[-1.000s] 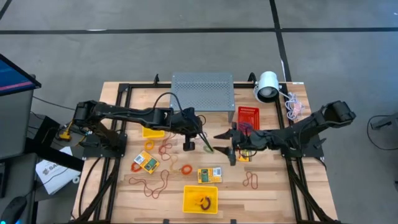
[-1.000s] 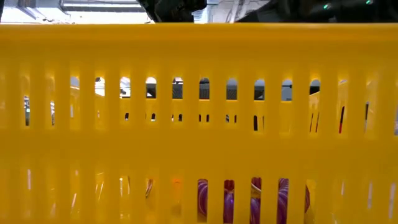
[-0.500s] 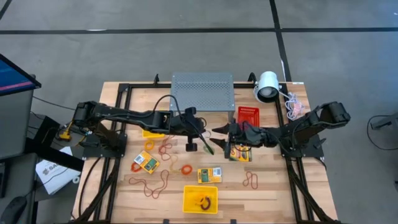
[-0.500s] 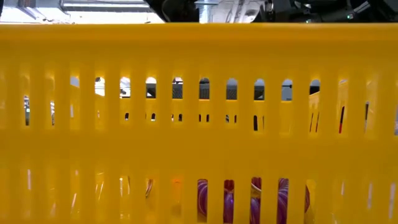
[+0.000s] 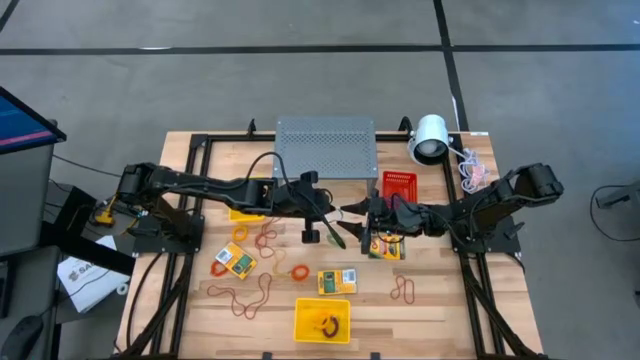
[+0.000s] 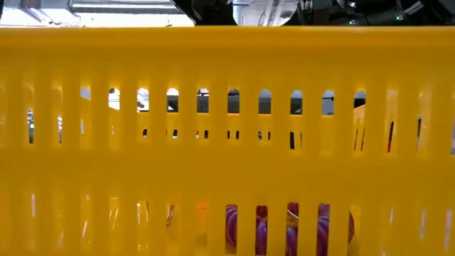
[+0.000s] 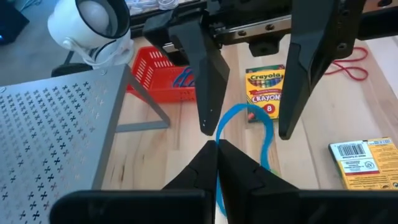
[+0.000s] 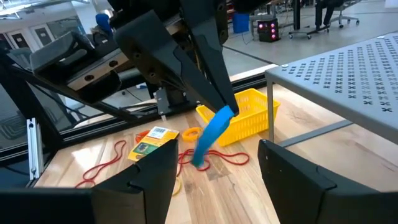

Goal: Pick & Place Office Desk Supplies
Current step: Put the blue rubber band into the red bin

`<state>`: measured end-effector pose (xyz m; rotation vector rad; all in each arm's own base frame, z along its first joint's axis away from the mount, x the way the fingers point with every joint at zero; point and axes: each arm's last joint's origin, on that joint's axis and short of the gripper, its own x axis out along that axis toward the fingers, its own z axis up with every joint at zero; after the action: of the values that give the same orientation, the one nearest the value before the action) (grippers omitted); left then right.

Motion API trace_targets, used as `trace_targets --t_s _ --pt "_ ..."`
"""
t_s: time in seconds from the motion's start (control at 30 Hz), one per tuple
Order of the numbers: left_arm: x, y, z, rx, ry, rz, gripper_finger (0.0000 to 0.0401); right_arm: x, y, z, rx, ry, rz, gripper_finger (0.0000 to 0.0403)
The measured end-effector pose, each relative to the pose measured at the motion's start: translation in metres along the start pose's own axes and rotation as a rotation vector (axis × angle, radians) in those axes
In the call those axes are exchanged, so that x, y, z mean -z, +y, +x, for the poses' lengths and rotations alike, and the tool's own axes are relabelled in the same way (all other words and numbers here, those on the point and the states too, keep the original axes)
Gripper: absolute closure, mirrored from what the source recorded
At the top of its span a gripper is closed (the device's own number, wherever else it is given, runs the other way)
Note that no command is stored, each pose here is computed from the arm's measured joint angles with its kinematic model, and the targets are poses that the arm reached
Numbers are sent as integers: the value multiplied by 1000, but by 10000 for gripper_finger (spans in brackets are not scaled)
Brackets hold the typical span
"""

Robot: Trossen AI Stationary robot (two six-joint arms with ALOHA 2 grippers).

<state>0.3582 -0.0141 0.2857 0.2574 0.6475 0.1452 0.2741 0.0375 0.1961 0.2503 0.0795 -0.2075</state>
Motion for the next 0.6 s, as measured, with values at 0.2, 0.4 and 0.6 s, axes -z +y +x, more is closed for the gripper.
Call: trace_targets --t_s 0.2,0.4,0.6 --pt "-1 0 0 0 -6 -2 398 0 0 0 -1 -3 1 240" --pt "-1 -1 0 29 -14 -2 398 -2 0 0 -4 -16 5 341" --pt "-2 -3 -1 37 -20 0 398 -2 -2 1 -18 -11 0 392"
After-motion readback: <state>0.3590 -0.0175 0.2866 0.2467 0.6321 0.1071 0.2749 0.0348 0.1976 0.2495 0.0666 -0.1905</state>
